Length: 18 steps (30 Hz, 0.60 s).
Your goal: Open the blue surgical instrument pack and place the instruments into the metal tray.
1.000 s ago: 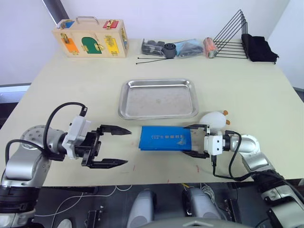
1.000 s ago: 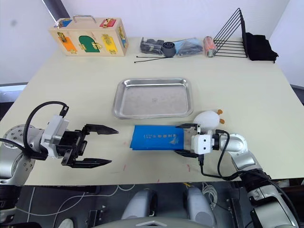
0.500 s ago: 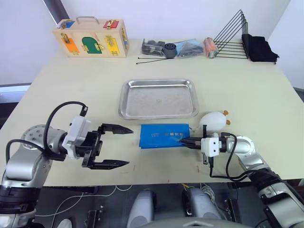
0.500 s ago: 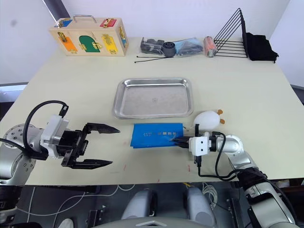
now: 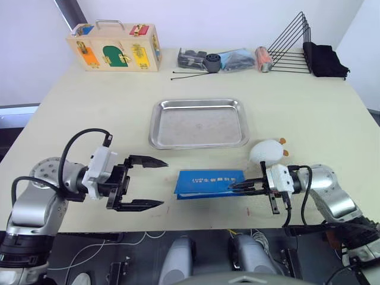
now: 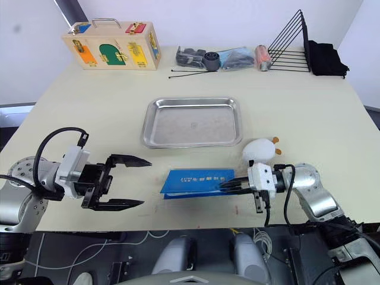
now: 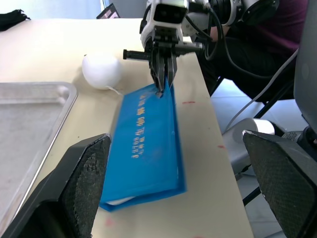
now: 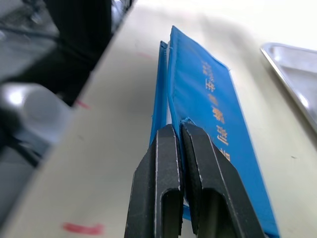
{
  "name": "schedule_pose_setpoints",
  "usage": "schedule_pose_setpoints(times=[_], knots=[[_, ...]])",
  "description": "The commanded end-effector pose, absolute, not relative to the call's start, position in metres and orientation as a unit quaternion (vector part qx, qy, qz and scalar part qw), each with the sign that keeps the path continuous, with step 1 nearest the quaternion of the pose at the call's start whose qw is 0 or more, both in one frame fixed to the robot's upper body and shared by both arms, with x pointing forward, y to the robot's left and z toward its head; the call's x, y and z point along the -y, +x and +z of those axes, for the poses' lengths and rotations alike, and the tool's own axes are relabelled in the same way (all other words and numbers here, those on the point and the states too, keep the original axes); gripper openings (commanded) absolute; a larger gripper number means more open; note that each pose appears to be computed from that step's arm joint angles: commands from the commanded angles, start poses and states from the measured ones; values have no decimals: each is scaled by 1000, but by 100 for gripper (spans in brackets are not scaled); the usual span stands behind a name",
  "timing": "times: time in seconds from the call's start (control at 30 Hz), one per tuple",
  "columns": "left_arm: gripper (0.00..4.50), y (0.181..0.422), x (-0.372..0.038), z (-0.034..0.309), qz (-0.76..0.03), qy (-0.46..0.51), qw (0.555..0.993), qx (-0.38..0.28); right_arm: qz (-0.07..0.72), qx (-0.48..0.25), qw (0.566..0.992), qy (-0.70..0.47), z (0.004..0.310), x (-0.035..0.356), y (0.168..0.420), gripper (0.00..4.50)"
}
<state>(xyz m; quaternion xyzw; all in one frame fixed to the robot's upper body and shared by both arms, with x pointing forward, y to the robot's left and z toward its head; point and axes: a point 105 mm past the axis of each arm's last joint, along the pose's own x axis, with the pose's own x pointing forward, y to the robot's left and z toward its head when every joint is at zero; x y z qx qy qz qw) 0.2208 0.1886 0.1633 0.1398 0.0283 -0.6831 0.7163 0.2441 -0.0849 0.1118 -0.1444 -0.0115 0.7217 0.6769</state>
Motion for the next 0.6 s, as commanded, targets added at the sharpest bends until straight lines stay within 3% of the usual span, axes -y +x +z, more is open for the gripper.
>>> schedule_pose_setpoints(times=[0.03, 0.17, 0.33, 0.6], knots=[[450, 218, -186, 167, -693, 133, 708, -25, 727, -39, 681, -82, 130, 87, 251, 10], [450, 224, -188, 166, -689, 130, 713, -24, 710, -84, 696, -57, 131, 91, 270, 10], [450, 236, -187, 161, -680, 123, 722, -17, 691, -87, 716, -49, 134, 89, 295, 10], [450, 260, -183, 155, -649, 66, 758, 7, 689, -74, 720, -39, 136, 82, 305, 10]])
